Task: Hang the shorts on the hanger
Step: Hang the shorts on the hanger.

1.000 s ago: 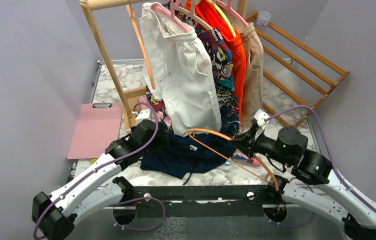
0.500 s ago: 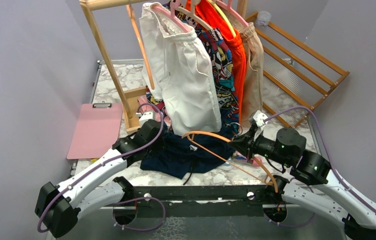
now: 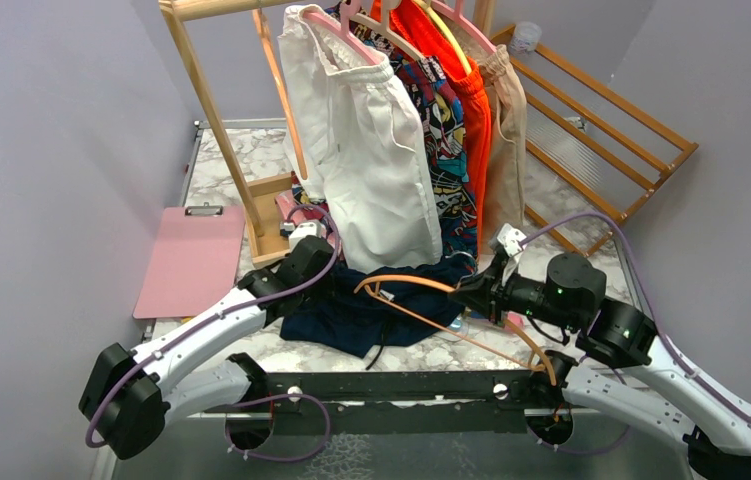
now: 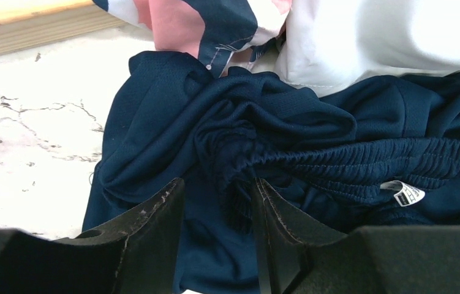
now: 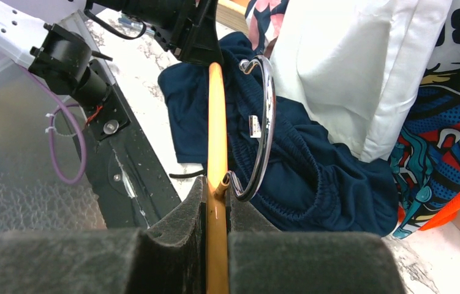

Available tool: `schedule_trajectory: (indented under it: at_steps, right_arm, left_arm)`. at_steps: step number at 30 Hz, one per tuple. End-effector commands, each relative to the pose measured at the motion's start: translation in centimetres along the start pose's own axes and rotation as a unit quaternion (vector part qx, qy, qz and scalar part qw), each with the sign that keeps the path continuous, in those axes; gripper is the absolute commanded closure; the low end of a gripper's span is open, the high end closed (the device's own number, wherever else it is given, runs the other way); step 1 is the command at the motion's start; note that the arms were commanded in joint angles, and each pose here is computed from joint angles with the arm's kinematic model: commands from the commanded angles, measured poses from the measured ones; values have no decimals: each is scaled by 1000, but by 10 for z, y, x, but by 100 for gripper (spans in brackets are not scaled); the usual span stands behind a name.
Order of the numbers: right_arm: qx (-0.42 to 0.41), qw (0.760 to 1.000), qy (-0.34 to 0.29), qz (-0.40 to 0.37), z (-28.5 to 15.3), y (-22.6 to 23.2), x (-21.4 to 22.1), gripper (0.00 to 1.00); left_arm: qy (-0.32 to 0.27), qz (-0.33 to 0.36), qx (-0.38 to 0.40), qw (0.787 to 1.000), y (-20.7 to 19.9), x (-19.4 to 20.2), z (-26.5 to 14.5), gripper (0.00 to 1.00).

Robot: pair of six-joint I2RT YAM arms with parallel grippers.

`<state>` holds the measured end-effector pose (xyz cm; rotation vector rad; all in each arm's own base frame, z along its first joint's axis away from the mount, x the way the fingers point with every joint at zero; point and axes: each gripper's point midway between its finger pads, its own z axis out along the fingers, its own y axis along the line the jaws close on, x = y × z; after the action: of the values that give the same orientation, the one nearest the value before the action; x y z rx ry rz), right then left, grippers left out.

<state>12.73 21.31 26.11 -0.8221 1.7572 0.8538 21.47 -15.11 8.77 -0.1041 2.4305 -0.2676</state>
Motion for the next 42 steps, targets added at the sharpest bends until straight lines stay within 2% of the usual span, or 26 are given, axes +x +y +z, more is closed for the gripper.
schedule_trajectory:
  at_steps: [1,5,11,16,21,31,36,42]
  right_arm:
    - [-25,999,-28,-3,2,9,-15,99]
    - [-27,999,-30,-6,4,9,-15,99]
    - [-32,999,-29,-5,7,10,-12,99]
    - [-37,999,-35,-7,13,11,-15,99]
    - [-51,998,-41,-13,23,14,-20,99]
    - [-43,998,7,-35,51,3,4,99]
    - [-35,999,-18,-35,63,-2,2,99]
    - [-18,995,-91,-37,70,-7,-26,99]
  left_arm:
    - [10,14,19,1000,-8,2,4,54]
    - [15,16,15,1000,-6,5,6,58]
    - [17,24,21,999,-8,4,5,82]
    - [8,20,57,998,-21,-4,-6,99]
    - [6,23,78,997,-28,-8,-16,100]
    - [-13,28,111,993,-41,-28,-40,100]
    - [-11,27,146,989,-53,-30,-51,100]
    - [-1,24,193,981,-70,-35,-69,100]
